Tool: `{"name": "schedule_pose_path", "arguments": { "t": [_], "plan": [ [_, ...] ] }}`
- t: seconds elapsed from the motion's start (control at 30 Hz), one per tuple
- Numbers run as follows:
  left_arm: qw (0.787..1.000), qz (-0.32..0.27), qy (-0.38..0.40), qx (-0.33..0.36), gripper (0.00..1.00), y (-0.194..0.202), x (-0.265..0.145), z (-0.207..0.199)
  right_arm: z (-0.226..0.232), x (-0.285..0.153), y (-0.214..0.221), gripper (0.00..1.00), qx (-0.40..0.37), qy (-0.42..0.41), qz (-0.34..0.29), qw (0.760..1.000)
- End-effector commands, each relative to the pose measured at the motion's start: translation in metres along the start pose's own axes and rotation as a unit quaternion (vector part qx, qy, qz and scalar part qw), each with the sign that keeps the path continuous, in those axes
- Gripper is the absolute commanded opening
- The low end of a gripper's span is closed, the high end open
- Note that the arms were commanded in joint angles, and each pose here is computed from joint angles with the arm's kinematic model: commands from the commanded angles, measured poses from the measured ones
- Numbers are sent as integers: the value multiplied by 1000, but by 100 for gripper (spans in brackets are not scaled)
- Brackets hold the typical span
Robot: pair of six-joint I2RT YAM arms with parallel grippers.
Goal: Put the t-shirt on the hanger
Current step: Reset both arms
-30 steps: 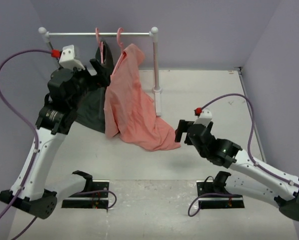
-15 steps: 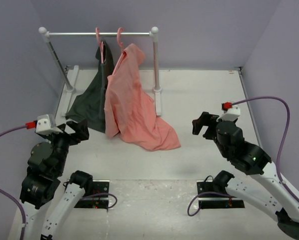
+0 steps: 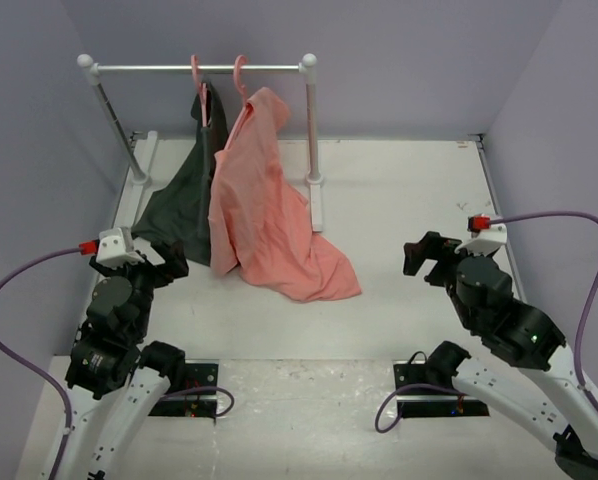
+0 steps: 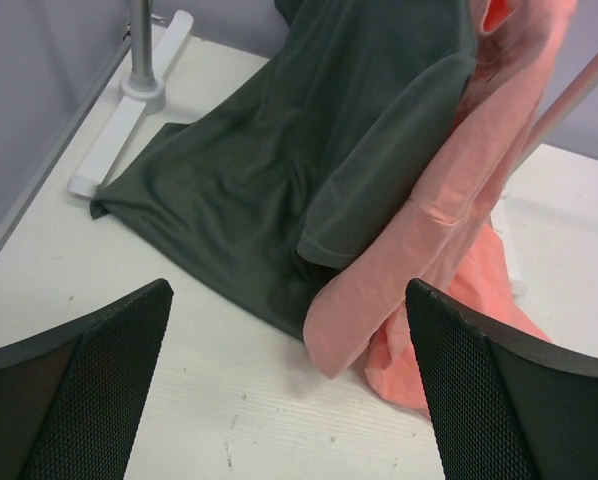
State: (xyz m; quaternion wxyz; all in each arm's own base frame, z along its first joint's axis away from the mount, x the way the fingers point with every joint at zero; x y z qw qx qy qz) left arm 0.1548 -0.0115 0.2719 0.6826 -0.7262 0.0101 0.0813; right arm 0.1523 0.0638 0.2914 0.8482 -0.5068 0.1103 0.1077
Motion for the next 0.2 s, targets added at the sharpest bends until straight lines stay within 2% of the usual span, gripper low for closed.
{"name": "schedule_pose_path", "arguments": {
  "t": [0.0, 0.17],
  "plan": [
    [1000, -19, -22, 5, 100, -3, 7, 4, -7, 0, -4, 99, -16, 10, -21, 1000],
    [1000, -15, -16, 11, 100, 1, 10, 2, -8, 0, -3, 99, -8, 12, -25, 1000]
  ]
}}
Point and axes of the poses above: each gripper's point midway between its finger pads, its own x axis out along the fingers, its own z axis along the line the jaws close on, y = z × x, the point moved 5 cm from there along -x, back along the fingers, and after that the axes turned 12 degrees about x, right-handed, at the moved point
